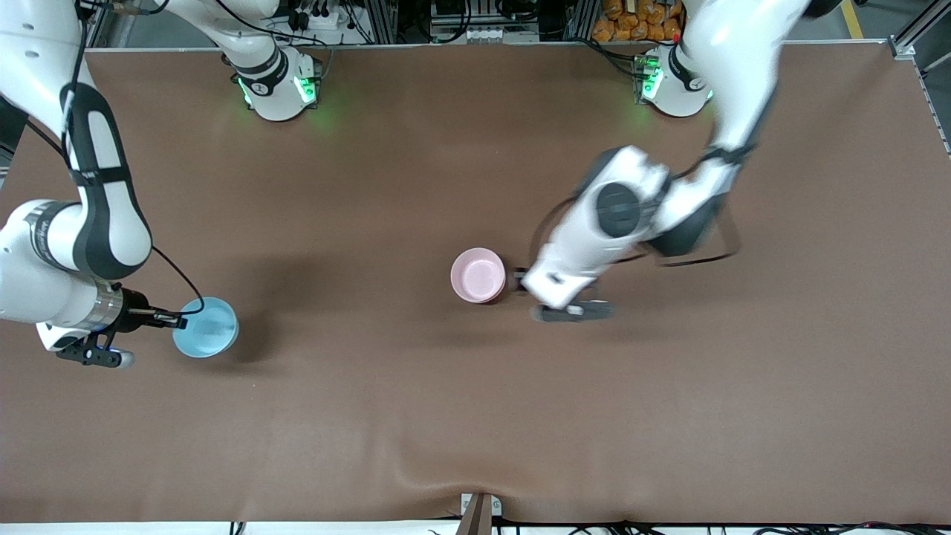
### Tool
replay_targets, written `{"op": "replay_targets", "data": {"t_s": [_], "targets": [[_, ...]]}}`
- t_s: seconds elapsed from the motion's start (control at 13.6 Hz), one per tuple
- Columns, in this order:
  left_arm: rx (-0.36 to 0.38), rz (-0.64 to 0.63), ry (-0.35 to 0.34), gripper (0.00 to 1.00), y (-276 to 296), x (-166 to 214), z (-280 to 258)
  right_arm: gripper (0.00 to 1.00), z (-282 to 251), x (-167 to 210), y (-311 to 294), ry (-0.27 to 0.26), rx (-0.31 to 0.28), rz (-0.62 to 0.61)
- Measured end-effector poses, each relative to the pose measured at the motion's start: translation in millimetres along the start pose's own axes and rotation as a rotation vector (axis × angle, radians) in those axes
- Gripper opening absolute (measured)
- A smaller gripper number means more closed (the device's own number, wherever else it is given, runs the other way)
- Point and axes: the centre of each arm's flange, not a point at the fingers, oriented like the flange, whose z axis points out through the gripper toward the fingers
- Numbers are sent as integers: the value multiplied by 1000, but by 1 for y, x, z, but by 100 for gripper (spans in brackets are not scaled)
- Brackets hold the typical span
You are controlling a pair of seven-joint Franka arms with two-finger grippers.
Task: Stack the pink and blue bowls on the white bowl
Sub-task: 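Open the left gripper and withdraw while the right gripper lifts the blue bowl, then carry the blue bowl over the stack and lower it with the right gripper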
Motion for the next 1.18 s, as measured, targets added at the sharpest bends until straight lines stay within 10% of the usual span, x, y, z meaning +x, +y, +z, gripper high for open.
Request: {"op": "replay_targets", "data": {"t_s": [0.44,1.18], "targets": [[116,14,29,100,-106,-18,-186,3,-27,-38,-130,-65,126,-19],[184,-7,5,100,-197,-36,-273,3,23,-143,-363,-38,108,198]]}}
